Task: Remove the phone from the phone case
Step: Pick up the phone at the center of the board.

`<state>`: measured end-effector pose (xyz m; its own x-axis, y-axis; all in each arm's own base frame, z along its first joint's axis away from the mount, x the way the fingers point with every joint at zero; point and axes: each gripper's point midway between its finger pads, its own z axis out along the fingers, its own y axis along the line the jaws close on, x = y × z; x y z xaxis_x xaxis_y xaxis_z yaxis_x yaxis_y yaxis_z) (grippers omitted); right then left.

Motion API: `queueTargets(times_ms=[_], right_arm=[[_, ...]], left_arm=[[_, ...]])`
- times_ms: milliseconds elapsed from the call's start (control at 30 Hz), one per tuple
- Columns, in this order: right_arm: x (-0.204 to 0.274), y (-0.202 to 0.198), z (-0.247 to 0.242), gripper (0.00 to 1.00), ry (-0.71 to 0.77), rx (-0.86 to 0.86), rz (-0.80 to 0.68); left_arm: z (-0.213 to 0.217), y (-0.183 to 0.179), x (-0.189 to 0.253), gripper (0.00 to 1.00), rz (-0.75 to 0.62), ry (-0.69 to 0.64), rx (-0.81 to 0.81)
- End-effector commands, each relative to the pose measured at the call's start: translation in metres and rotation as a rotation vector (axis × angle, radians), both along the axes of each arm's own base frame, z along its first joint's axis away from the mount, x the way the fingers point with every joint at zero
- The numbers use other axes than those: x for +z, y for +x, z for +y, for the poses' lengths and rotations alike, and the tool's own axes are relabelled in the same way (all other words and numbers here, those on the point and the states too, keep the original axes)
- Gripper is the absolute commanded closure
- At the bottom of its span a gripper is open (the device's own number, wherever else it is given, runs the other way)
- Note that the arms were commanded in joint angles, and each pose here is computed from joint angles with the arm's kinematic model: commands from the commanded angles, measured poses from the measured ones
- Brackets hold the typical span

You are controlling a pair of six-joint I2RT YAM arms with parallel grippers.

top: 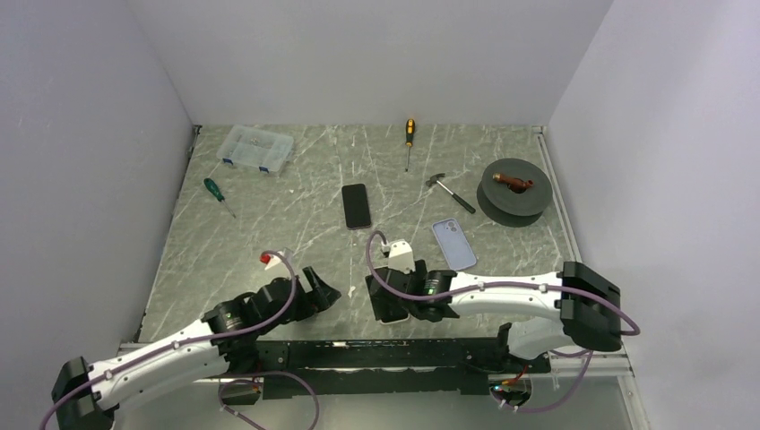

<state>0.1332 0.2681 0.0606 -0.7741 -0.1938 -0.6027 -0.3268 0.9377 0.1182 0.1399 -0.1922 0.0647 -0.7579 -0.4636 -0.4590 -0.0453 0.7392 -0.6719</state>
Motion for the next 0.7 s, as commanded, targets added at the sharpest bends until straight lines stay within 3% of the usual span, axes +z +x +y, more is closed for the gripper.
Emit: queueTargets(times_ms=[0, 667], right_arm=[[-0.001, 0.005, -0.004, 0.0, -0.057, -0.012, -0.015], [-0.03, 0.003, 0.008, 0.0, -0.077, 0.027, 0.081]], left_arm=[[0.018, 0.002, 0.004, 0.1, -0.009, -0.007, 0.083], [0.02, -0.006, 0.002, 0.09, 0.006, -0.005, 0.051]])
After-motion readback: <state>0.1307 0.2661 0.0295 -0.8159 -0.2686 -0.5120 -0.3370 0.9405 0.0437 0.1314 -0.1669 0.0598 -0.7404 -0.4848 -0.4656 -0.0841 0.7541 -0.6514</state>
